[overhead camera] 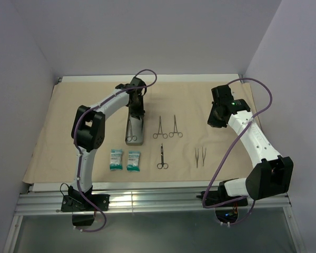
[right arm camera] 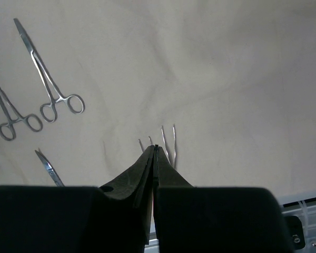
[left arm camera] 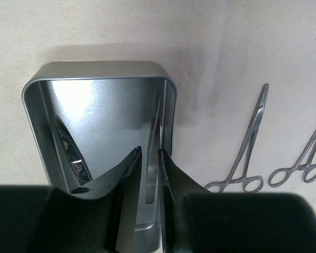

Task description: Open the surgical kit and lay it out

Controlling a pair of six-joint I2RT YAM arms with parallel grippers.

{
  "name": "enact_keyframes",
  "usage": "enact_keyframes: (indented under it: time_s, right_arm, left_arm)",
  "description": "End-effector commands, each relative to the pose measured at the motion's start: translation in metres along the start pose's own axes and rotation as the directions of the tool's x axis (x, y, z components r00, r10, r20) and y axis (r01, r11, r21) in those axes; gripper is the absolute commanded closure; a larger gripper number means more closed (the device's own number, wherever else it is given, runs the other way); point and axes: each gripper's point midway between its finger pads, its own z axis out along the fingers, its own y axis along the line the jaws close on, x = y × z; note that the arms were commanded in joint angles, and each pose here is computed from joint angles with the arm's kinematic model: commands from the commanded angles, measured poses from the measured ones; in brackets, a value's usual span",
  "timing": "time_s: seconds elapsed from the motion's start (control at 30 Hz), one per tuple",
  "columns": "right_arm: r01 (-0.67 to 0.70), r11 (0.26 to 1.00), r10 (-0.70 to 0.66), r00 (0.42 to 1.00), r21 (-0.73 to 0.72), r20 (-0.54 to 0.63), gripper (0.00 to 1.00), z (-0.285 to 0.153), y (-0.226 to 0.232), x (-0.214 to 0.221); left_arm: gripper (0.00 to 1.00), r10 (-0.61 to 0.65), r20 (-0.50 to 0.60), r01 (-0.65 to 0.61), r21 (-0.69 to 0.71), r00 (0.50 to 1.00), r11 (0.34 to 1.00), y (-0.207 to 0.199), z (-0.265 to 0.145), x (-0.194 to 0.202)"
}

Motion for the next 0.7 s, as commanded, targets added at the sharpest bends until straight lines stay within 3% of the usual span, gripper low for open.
enact_keyframes:
  time_s: [0.0,0.47,0.67]
  right_arm:
    - [-0.007,1.000,0.008,0.999,-0.010,0.050,0.94,-0.013,0.003,-0.013]
    - [-0.015,1.000,0.015,0.999,-0.012,0.048,0.94,-0.014,0.006,-0.011]
    - [-0.016,1.000,0.016,0.998,-0.006,0.053,0.94,-0.017,0.005,-0.011]
  left_arm:
    - [0.74,0.025,-0.001,-0.025,0.000,1.000,1.000,0.000,0.010,0.002]
    - [0.75,0.030,-0.025,-0.030,0.001,0.999,1.000,0.002,0.020,0.010]
    - [0.76,0.035,-0.008,-0.035,-0.116,0.999,0.993,0.024,0.014,0.007]
